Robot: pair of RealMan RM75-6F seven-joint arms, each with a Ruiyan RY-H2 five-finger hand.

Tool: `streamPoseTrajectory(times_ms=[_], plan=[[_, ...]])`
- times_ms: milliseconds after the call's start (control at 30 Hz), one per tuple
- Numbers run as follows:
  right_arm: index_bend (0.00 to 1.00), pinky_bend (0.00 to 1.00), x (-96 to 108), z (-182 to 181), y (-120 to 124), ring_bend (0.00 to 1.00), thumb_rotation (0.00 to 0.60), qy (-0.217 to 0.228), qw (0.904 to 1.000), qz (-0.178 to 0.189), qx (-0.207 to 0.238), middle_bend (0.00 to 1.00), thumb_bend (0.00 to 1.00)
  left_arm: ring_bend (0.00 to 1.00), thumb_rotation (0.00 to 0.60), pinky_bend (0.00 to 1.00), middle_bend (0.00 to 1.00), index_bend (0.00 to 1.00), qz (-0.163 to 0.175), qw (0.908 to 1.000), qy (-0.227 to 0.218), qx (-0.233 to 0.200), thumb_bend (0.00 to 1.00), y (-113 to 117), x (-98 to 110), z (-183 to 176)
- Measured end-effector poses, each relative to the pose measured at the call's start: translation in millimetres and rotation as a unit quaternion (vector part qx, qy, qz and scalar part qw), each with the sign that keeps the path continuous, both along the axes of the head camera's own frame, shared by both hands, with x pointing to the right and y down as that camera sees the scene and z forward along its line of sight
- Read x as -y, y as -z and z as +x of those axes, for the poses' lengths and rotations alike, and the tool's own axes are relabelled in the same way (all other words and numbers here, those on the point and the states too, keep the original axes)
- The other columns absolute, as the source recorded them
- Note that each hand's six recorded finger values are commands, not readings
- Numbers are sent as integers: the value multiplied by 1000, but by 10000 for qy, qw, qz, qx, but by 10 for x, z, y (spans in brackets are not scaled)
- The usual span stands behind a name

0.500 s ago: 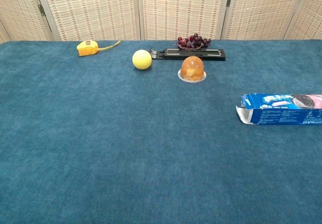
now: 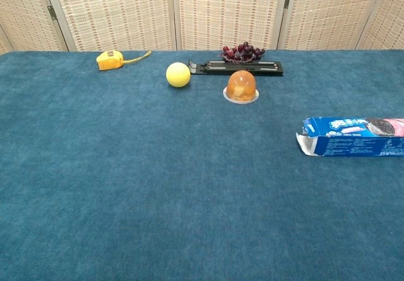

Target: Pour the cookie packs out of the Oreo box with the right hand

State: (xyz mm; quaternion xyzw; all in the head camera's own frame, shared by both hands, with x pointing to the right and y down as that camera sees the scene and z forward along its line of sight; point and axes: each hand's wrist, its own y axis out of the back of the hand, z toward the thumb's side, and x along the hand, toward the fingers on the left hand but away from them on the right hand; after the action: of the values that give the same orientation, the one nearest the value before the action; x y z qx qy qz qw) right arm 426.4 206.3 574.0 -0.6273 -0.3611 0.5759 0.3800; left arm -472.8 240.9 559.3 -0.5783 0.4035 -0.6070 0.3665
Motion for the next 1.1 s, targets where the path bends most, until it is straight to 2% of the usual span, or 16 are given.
streamPoseTrajectory(times_ms=[133, 267, 433, 700, 933, 1100], plan=[[0, 0, 82, 31, -94, 1, 600, 229, 9993, -275, -67, 0, 218, 70, 600, 27, 1, 0, -13, 10000, 52, -31, 231, -4, 16, -34], [13, 0, 262, 164, -203, 31, 600, 492, 9970, -497, -326, 11, 218, 70, 600, 22, 0, 0, -44, 10000, 42, 9, 231, -25, 37, -37], [144, 28, 517, 404, -328, 106, 600, 609, 9949, -616, -507, 108, 217, 70, 600, 21, 1, 0, -123, 9999, 88, 80, 231, -75, 57, -42], [186, 67, 743, 524, -744, 143, 600, 497, 9928, -1068, -211, 141, 218, 72, 600, 21, 1, 0, -217, 9997, 67, 82, 231, -116, 63, -26], [188, 75, 839, 323, -1142, 148, 600, 484, 9877, -1476, 177, 142, 218, 74, 600, 21, 1, 0, -220, 9997, 84, 46, 231, -117, 71, -34], [211, 76, 837, 193, -1306, 159, 600, 664, 9841, -1634, 198, 148, 218, 78, 600, 21, 1, 0, -226, 9997, 72, 44, 231, -116, 68, -40]])
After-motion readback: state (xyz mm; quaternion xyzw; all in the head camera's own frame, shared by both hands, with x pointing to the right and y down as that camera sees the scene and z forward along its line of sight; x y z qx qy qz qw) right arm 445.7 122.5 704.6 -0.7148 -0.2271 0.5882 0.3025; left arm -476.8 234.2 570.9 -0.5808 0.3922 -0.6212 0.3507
